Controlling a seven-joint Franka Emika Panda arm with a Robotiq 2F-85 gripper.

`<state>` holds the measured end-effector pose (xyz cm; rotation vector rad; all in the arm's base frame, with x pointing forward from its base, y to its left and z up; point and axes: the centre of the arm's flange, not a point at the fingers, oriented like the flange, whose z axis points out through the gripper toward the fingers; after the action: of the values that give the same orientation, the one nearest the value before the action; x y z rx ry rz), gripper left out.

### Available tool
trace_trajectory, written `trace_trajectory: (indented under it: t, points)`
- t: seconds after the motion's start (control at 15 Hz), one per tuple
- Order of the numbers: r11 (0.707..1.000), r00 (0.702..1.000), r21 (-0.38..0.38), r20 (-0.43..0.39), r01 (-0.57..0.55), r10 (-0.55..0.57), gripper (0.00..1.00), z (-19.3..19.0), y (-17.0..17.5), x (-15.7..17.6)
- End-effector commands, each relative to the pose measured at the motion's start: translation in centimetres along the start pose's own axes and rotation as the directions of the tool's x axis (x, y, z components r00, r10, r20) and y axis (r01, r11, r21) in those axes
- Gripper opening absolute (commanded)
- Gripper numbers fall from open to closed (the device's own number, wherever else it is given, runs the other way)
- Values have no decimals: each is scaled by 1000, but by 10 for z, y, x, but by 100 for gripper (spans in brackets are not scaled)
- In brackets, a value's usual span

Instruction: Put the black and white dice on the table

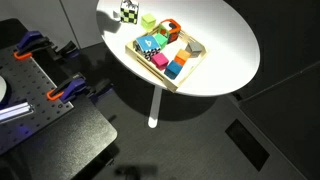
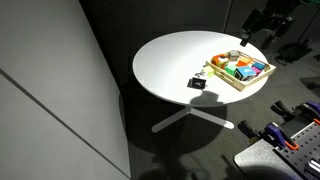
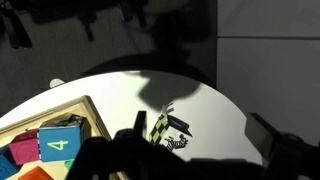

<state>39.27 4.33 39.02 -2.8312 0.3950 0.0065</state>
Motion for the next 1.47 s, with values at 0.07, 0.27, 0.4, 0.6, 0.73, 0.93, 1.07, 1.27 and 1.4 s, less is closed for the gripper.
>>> trace_trajectory:
  t: [0.07,0.27,0.4,0.6,0.73,0.93,1.07,1.27,1.4]
  points:
    - [1000,1000,0,0,0,0,100,0,0,0]
    - [1000,1000,-13,-10,-7,7,100,1,3,4]
    - [999,1000,-43,-18,-15,14,100,3,10,9]
    - [996,999,-86,-24,-34,32,100,5,26,20]
    - [993,998,-114,-54,-42,36,100,8,39,28]
    - [988,992,-150,-121,-47,29,100,13,58,44]
    - [985,987,-163,-156,-52,27,100,17,69,55]
    - [982,983,-177,-183,-65,32,100,29,85,70]
    - [979,983,-191,-180,-78,43,100,39,95,77]
